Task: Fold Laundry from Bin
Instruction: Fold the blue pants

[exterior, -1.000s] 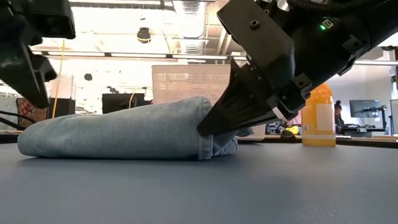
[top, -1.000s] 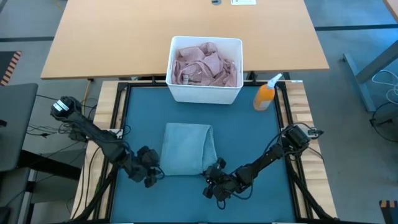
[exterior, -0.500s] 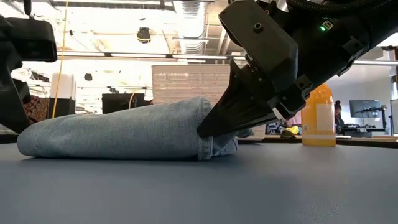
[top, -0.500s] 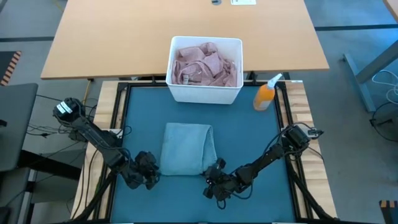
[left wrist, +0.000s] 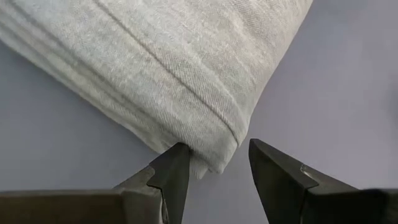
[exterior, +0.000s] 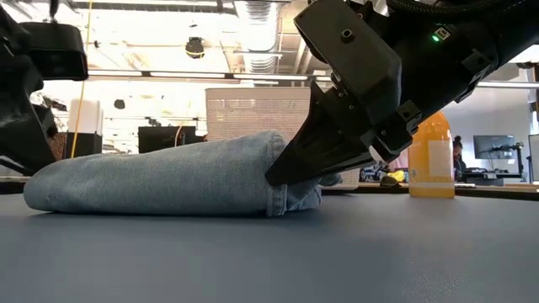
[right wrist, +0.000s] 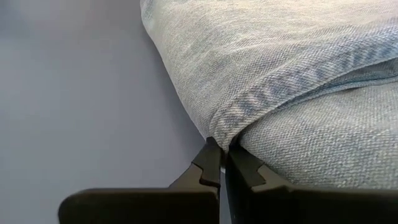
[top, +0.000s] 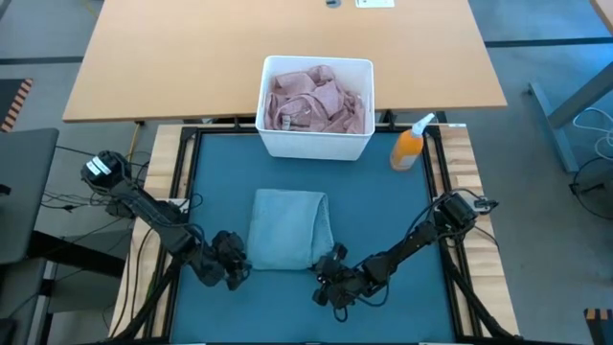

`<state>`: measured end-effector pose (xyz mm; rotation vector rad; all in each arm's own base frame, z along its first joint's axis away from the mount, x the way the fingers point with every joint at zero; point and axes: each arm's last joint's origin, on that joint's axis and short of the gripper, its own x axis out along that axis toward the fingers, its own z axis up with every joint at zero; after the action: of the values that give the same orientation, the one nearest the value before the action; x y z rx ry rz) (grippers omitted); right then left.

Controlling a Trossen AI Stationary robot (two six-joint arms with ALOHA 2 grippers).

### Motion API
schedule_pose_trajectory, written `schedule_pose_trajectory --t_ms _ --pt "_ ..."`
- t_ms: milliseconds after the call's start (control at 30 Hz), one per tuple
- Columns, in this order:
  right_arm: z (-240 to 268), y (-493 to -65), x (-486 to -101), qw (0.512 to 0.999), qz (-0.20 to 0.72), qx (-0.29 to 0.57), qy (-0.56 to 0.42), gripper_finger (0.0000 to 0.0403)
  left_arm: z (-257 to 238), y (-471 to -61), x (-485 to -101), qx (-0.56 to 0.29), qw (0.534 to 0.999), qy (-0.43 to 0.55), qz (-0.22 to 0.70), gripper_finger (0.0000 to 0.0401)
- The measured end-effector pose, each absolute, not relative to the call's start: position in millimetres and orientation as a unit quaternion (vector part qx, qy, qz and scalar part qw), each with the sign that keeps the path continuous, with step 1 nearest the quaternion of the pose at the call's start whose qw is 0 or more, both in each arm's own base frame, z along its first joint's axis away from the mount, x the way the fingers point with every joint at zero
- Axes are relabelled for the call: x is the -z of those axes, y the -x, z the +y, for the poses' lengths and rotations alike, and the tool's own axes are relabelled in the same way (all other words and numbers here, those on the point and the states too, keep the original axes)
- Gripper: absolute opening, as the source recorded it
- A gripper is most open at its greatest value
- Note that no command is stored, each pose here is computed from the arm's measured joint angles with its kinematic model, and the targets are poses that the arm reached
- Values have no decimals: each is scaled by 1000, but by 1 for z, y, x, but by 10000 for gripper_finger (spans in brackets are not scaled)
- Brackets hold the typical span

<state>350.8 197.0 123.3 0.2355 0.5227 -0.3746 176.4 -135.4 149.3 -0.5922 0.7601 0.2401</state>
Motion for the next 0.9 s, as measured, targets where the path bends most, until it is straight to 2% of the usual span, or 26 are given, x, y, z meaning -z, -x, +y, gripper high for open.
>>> schedule_pose_trajectory --t_ms 200,567,900 --pt "197 -351 -123 942 255 185 -120 24 -133 -180 -150 -105 878 285 369 140" --pt "197 -351 -123 941 256 186 -123 24 -137 -189 -134 -103 877 268 385 11" --pt "198 -344 -120 933 293 179 -106 22 -128 -179 -147 -114 876 254 394 1"
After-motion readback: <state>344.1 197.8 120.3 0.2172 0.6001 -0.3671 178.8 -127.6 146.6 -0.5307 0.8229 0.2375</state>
